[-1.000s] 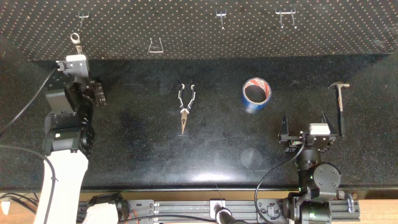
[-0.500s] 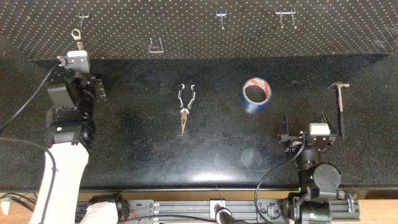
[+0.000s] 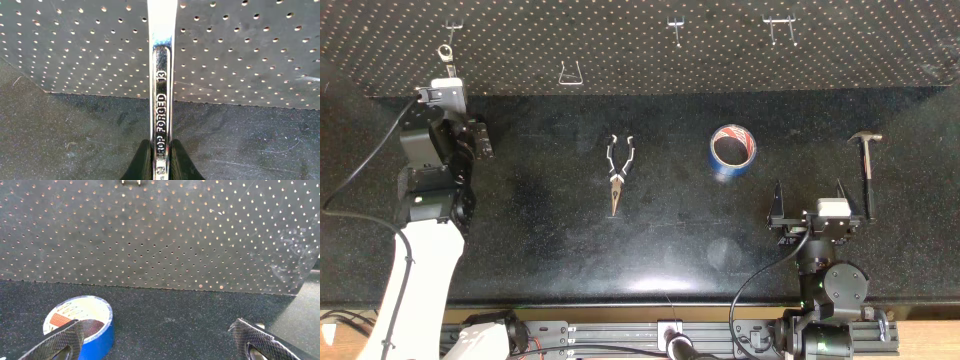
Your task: Place Tools Onto Pegboard
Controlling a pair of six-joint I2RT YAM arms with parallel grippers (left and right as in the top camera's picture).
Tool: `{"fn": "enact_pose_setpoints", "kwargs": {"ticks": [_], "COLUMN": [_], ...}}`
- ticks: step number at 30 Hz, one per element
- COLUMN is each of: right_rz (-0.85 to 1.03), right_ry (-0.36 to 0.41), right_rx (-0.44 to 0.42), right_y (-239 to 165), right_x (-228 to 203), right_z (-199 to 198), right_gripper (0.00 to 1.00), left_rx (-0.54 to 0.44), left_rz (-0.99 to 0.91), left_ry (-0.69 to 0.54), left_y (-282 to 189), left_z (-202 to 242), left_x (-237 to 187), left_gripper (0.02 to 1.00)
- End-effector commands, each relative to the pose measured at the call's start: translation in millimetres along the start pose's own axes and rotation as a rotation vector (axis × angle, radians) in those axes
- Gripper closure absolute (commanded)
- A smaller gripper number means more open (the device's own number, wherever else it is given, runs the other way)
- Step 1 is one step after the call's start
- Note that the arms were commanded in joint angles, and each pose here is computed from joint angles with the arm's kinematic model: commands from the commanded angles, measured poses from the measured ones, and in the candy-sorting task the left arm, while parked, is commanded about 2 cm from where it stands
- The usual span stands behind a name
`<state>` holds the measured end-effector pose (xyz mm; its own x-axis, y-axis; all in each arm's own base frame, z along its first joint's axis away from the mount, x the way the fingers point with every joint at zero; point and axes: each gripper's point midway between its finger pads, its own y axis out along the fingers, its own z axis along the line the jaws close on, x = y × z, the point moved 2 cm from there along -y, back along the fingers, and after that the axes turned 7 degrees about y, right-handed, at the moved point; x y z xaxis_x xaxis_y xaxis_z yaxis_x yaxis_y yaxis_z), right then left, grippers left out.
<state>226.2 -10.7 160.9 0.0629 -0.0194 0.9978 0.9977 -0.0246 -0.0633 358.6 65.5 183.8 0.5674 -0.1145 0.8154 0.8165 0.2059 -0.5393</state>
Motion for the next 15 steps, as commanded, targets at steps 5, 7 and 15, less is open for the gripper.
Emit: {"fn": "enact_pose_setpoints", "kwargs": {"ticks": [5,7,15], "right_rz": [0.0,0.0,0.0], "right_ry": [-0.011,-0.011,-0.011], "right_rx": [-0.01,-0.01,-0.01], "right_y": [0,0,0], "right_x": [-1,-1,-1], "right_z": [-2,-2,-2], "right_gripper": [0.025,0.025,0.025], "left_rx": [0.014,0.015,0.013], "left_rz": [-0.04,-0.043,-0.033], "left_ry": [0.009,0.009,0.009], "left_y": [1,2,17], "left_z": [4,4,4], "left_x": [17,18,29], "left_gripper": [0.989,0.989,0.989]}}
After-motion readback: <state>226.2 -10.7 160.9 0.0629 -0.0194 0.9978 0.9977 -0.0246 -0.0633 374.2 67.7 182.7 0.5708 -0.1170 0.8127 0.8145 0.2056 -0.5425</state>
